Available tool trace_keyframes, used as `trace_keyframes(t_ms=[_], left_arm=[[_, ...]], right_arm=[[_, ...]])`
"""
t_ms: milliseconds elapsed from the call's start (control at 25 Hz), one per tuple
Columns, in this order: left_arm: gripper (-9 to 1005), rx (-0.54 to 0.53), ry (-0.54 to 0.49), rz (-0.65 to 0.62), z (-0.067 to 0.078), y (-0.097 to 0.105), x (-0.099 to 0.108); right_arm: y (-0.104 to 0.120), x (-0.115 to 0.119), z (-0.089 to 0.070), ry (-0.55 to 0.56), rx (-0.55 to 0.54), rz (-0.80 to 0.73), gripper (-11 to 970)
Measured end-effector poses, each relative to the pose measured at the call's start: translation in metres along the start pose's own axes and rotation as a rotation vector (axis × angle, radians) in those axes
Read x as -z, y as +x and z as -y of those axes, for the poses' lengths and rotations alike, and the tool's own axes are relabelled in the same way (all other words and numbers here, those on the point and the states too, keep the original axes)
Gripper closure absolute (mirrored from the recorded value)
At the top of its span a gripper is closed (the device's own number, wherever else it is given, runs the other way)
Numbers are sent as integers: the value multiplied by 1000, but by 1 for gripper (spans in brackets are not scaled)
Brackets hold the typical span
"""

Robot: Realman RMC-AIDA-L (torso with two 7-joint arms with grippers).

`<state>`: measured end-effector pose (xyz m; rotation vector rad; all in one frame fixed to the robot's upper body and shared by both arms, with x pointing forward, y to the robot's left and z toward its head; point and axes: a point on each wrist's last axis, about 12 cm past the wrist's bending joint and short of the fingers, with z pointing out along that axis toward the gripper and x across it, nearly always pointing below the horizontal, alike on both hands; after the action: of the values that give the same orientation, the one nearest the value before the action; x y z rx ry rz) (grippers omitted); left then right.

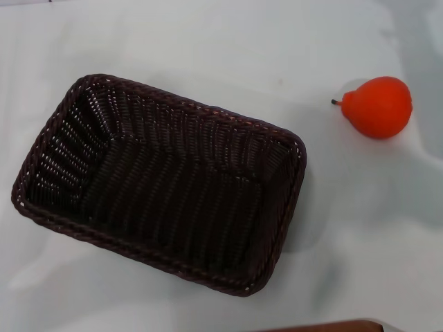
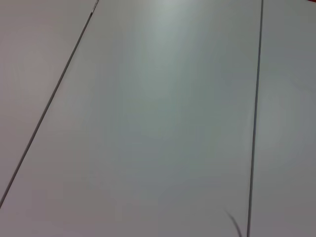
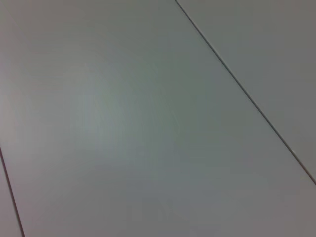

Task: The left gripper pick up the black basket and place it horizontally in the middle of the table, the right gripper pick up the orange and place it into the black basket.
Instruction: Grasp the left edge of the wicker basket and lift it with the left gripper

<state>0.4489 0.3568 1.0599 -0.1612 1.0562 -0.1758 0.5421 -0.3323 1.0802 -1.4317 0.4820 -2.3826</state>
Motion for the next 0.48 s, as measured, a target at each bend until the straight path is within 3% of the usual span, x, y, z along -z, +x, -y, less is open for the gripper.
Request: trace_keyframes(t_ms=[320, 480], left_arm=[[188, 17, 0, -4, 0, 1, 1], [188, 124, 52, -26, -1, -1, -4]], right_arm=[[-2, -1, -1, -12, -9, 17, 43], [-2, -1, -1, -12, -10, 17, 44]])
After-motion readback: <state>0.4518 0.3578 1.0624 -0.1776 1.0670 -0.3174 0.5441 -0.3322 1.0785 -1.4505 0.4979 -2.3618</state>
